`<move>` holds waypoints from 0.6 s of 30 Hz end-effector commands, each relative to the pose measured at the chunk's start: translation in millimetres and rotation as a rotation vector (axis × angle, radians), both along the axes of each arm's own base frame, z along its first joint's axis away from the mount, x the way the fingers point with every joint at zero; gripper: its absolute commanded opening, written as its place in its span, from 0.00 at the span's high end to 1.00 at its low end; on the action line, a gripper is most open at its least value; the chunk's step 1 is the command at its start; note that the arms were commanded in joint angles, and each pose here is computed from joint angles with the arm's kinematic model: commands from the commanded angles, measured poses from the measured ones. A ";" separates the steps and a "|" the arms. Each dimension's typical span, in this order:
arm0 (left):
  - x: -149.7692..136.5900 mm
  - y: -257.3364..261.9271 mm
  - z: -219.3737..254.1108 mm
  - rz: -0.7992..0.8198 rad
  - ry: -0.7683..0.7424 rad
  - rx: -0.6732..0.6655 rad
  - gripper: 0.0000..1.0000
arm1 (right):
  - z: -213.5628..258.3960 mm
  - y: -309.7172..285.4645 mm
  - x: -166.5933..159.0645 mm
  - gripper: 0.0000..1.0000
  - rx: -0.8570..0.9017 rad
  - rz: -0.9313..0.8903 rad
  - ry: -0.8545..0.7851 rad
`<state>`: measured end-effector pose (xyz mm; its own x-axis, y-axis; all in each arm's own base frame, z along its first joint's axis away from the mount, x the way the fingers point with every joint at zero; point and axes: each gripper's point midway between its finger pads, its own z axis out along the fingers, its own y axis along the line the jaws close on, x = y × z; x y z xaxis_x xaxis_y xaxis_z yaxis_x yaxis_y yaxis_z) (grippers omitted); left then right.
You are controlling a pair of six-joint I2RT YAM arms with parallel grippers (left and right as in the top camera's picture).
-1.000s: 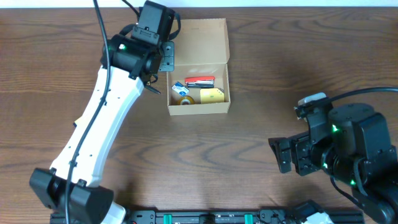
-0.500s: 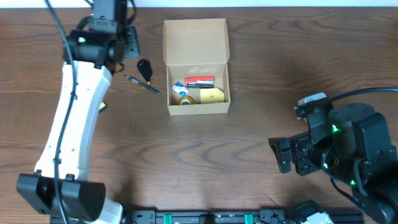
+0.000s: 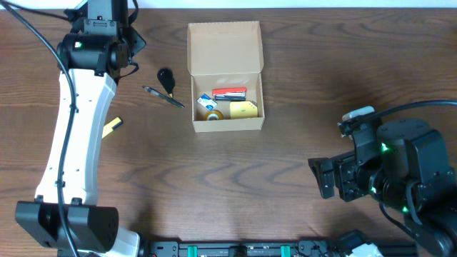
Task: Pack container
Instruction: 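Withdraw the left gripper from the box toward the yellow highlighter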
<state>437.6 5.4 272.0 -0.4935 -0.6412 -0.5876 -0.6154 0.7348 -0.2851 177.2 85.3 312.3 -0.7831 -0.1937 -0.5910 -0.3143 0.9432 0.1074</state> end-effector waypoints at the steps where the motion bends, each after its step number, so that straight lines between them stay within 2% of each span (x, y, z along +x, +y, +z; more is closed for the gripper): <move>1: 2.3 5.3 5.0 0.105 -0.040 -0.061 0.40 | 4.2 -3.0 1.2 0.01 -0.008 -0.006 -0.018; 11: 1.1 15.1 4.5 0.152 -0.042 -0.022 0.43 | 4.2 -3.0 1.2 0.01 -0.008 -0.006 -0.017; 18: 6.4 18.1 -21.1 0.208 0.012 -0.026 0.44 | 4.2 -3.0 1.2 0.01 -0.008 -0.006 -0.017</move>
<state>437.4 14.2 264.6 -0.3951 -0.7241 -0.5653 -0.7074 0.6324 -0.3157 177.2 85.3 312.3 -0.7831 -0.1937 -0.5910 -0.3143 0.9432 0.1074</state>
